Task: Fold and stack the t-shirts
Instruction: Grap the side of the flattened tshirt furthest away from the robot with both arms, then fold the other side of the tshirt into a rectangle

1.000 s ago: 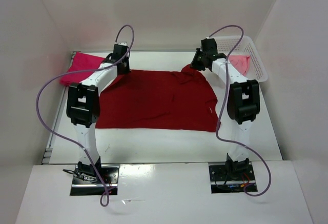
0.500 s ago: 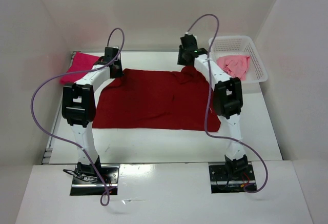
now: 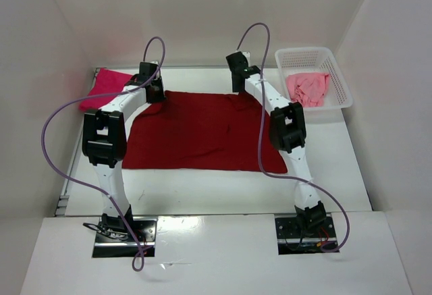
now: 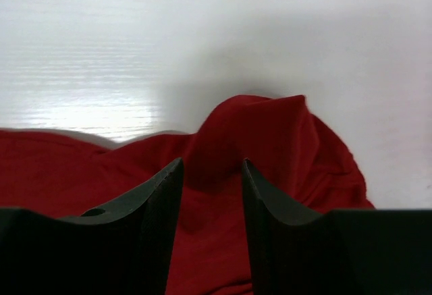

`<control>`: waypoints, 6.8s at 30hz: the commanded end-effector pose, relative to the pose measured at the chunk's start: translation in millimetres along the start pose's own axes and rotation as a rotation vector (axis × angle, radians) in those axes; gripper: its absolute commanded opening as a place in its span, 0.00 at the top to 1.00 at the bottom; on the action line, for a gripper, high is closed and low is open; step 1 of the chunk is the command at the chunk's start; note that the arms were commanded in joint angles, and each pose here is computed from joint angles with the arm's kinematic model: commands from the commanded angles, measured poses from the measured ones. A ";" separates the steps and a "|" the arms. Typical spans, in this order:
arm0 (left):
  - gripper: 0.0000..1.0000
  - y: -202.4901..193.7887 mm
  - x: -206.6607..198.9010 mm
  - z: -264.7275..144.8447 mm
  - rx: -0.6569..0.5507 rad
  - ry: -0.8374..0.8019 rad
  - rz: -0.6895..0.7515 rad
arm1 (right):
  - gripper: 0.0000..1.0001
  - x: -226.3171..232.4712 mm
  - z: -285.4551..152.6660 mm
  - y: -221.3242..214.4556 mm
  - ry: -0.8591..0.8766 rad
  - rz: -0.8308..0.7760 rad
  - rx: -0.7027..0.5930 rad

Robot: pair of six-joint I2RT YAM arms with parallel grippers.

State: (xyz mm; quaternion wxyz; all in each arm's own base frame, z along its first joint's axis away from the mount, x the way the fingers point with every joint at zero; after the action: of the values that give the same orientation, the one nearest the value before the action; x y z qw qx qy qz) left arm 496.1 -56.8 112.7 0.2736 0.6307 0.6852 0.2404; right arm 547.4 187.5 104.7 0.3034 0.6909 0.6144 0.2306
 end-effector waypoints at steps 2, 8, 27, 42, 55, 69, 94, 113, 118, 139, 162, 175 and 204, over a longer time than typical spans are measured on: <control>0.98 10.9 -5.4 -6.1 -0.044 -0.026 -0.017 | 0.54 -7.9 -7.9 17.7 -0.054 -0.008 -0.045; 0.98 11.7 -0.8 -5.8 -0.045 -0.019 -0.024 | 0.54 -2.7 -7.7 4.3 -0.034 -0.019 -0.009; 0.98 10.7 -0.8 -2.2 -0.045 -0.019 -0.024 | 0.57 6.1 -9.4 2.6 -0.091 -0.050 -0.050; 0.98 8.6 3.7 1.4 -0.037 -0.012 -0.039 | 0.63 8.6 -0.6 -7.8 -0.054 -0.045 -0.006; 0.98 9.4 3.4 3.6 -0.037 -0.012 -0.039 | 0.71 0.1 5.8 -2.9 -0.067 -0.030 -0.006; 0.98 11.0 3.0 8.2 -0.037 -0.012 -0.039 | 0.92 -8.0 -14.1 30.2 -0.024 0.051 -0.057; 1.00 37.2 79.4 -59.3 -0.142 0.084 -0.152 | 1.00 -165.5 -114.6 35.3 0.290 0.605 0.038; 1.00 8.5 92.8 -108.4 -0.163 0.106 -0.244 | 1.00 -148.0 -270.2 17.5 0.733 0.679 0.097; 1.00 -7.7 100.1 -103.9 -0.136 0.130 -0.254 | 1.00 -149.3 -271.2 -57.9 0.673 0.772 0.218; 0.66 -85.0 118.4 -84.7 0.089 0.157 -0.395 | 0.92 -195.0 -228.2 -172.2 0.179 0.756 0.369; 0.71 -87.4 5.1 -126.7 -0.007 -0.189 -0.333 | 0.76 -15.7 -225.3 -187.9 0.381 0.129 0.364; 0.71 -94.8 -2.7 -128.7 -0.005 -0.221 -0.319 | 0.64 3.1 -159.9 -171.5 0.229 -0.027 0.289; 0.71 -96.4 -0.2 -126.6 -0.010 -0.204 -0.320 | 0.81 -19.6 -136.3 -196.5 0.087 -0.120 0.308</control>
State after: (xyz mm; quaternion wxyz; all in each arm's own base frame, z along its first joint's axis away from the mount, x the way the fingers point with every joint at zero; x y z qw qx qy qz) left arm 336.2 -62.2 127.8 0.3552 0.5377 0.7554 0.1185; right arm 307.0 202.0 59.4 0.1638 0.6813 0.7001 0.1373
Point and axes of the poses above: each gripper's point midway between its finger pads, its own z axis out along the fingers, its own x axis along the line the jaws close on, y = z × x, the point moved 4 cm from there along -z, back along the fingers, and after that the axes turned 6 degrees about z, right-handed, at the moved point
